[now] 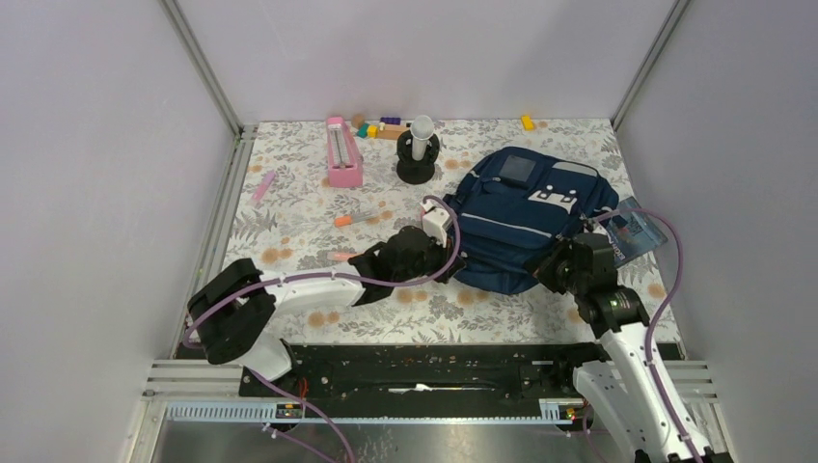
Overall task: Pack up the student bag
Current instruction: Unzip the student bag at the center of the board.
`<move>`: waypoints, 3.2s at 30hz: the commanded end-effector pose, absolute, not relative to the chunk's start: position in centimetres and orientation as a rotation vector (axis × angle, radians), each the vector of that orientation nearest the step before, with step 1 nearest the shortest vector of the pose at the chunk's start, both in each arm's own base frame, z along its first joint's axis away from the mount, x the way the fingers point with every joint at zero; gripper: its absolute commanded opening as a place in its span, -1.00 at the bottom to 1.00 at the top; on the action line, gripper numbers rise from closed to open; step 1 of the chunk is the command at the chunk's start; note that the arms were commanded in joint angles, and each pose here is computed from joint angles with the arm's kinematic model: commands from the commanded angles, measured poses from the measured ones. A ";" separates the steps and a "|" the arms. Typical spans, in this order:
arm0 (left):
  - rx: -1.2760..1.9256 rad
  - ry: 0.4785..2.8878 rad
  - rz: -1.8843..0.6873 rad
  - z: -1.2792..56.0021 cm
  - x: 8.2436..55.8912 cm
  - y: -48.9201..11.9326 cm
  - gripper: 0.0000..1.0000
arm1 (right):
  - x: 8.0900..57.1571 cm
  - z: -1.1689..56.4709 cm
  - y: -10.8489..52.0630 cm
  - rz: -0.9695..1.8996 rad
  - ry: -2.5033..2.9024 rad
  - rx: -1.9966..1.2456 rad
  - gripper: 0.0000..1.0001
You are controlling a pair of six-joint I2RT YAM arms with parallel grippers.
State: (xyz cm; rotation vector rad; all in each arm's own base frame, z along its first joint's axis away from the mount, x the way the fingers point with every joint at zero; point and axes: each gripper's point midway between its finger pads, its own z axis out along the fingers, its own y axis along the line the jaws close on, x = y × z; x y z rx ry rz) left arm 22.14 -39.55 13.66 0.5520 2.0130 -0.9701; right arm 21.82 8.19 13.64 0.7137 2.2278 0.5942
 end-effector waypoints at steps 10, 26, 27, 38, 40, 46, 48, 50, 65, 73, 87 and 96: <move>0.537 1.910 -0.943 16.9 25.7 -36.6 -1.00 | 21.0 14.6 3.6 0.307 2.166 0.663 -1.00; 0.723 1.839 -1.152 16.4 19.2 -39.1 -1.00 | 27.2 15.3 3.8 0.254 2.163 0.619 -1.00; 0.719 1.840 -1.166 16.3 18.8 -39.6 -1.00 | 27.6 15.5 3.8 0.242 2.166 0.614 -0.99; 0.506 1.896 -1.248 16.2 18.9 -43.5 -1.00 | 26.5 17.6 2.6 0.171 2.164 0.608 0.61; 0.452 1.901 -1.247 16.2 19.4 -43.5 -1.00 | 25.3 17.4 2.7 0.188 2.169 0.625 0.73; 0.399 1.904 -1.308 16.5 19.6 -44.7 -1.00 | 22.5 15.8 5.0 0.385 2.198 0.681 0.85; 0.392 1.903 -1.320 16.6 19.7 -45.0 -1.00 | 21.8 15.2 6.0 0.462 2.211 0.707 0.85; 0.388 1.900 -1.323 16.6 19.7 -45.1 -1.00 | 21.2 14.5 7.1 0.535 2.226 0.724 0.85; 0.427 1.876 -1.336 17.3 19.4 -45.4 -1.00 | 20.5 11.8 10.4 0.718 2.169 0.876 0.93; 0.438 1.858 -1.351 17.7 19.3 -45.7 -1.00 | 20.9 10.6 11.5 0.765 2.138 0.947 0.98; 0.599 1.787 -1.361 17.6 17.3 -45.7 -1.00 | 22.9 9.5 10.8 0.667 2.097 0.994 0.43; 0.643 1.758 -1.394 17.5 16.3 -45.6 -1.00 | 23.5 10.6 8.8 0.529 2.060 0.948 -0.77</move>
